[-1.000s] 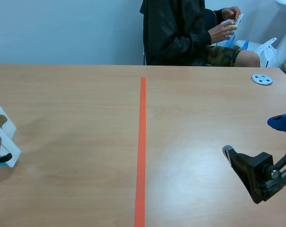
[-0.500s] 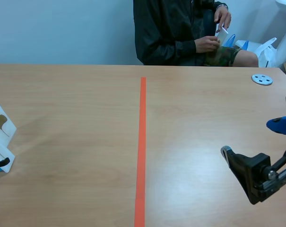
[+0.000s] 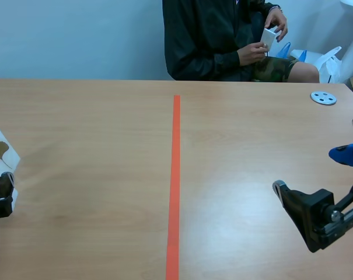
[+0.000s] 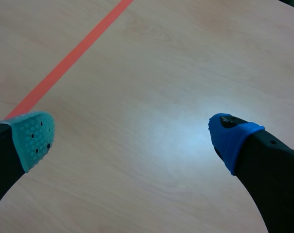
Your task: Sort the leaf by its shape. The table is split by an orange tape line. A compound leaf with several leaflets goes to the left side, a simple leaf with one blade goes to the right side. Return to the home posture when a red brick is placed on the table.
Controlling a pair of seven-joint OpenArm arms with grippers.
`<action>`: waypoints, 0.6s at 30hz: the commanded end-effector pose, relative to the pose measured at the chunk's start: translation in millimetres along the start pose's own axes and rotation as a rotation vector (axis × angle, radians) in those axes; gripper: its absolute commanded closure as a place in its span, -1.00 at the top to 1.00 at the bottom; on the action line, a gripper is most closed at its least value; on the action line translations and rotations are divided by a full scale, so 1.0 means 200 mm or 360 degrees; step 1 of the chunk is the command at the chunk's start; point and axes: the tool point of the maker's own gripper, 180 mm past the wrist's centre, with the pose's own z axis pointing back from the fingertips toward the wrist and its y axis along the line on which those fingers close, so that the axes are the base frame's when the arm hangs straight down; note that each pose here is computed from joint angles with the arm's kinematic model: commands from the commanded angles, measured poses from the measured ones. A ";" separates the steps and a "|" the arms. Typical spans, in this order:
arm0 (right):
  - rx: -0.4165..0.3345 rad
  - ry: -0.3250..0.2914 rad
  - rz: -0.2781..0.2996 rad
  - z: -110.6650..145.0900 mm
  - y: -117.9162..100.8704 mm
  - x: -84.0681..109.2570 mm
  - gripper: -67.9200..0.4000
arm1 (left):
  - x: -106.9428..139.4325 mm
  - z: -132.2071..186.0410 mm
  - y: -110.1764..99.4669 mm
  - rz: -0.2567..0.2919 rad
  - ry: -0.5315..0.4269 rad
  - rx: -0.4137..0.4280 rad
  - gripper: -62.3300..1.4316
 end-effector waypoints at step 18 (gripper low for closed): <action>-0.0001 -0.0058 0.0005 -0.01 0.00 0.06 1.00 | 0.77 0.39 -0.37 -0.0213 -0.0375 -0.0645 1.00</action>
